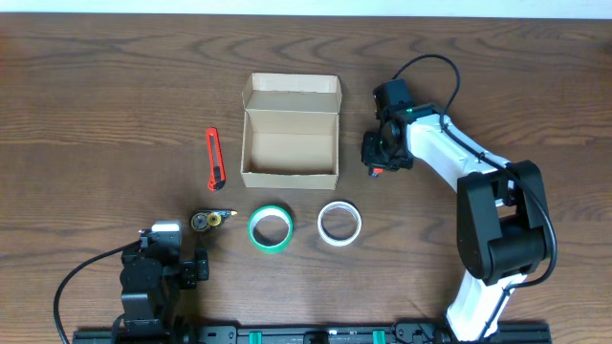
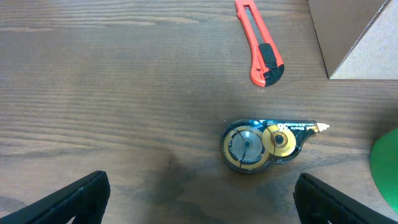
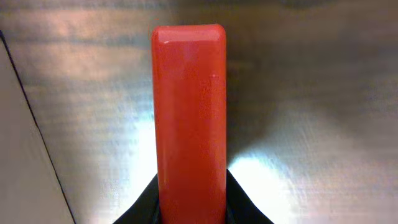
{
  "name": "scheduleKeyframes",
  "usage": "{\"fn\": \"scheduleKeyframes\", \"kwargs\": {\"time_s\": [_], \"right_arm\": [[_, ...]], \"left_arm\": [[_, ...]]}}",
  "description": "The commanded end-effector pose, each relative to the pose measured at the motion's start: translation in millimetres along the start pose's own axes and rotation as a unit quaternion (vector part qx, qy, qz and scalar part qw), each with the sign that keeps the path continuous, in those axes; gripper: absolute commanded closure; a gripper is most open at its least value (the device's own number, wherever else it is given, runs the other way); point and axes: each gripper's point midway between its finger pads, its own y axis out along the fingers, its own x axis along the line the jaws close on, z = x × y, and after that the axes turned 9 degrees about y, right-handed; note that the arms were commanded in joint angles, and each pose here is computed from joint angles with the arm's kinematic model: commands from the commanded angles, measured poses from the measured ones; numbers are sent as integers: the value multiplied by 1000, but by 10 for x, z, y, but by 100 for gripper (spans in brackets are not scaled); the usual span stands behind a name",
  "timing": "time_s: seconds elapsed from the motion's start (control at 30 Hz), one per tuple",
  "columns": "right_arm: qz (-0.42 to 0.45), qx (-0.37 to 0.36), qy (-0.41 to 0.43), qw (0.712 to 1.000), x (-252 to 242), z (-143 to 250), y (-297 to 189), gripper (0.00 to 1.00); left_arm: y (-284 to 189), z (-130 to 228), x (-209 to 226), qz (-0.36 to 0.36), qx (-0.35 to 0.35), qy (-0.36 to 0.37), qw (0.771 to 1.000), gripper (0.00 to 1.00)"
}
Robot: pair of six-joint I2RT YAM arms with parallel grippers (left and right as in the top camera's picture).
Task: Pack container
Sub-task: 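Carry the stapler into the cardboard box and release it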
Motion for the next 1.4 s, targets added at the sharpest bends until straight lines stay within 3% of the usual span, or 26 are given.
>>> {"fn": "scheduleKeyframes", "kwargs": {"time_s": [0.0, 0.43, 0.63, 0.93, 1.37], "right_arm": [[-31, -31, -37, 998, 189, -86, -347, 99], [-135, -76, -197, 968, 832, 328, -1229, 99], [-158, -90, -259, 949, 1163, 561, -1383, 99], [-138, -144, -301, 933, 1397, 485, -1309, 97], [-109, -107, -337, 929, 1485, 433, -557, 98]], "left_arm": [[18, 46, 27, -9, 6, -10, 1000, 5], [18, 46, 27, -9, 6, -10, 1000, 5], [18, 46, 27, -9, 6, -10, 1000, 5], [18, 46, 27, -9, 6, -10, 1000, 5], [18, 46, 27, -9, 6, -10, 1000, 4]]}}
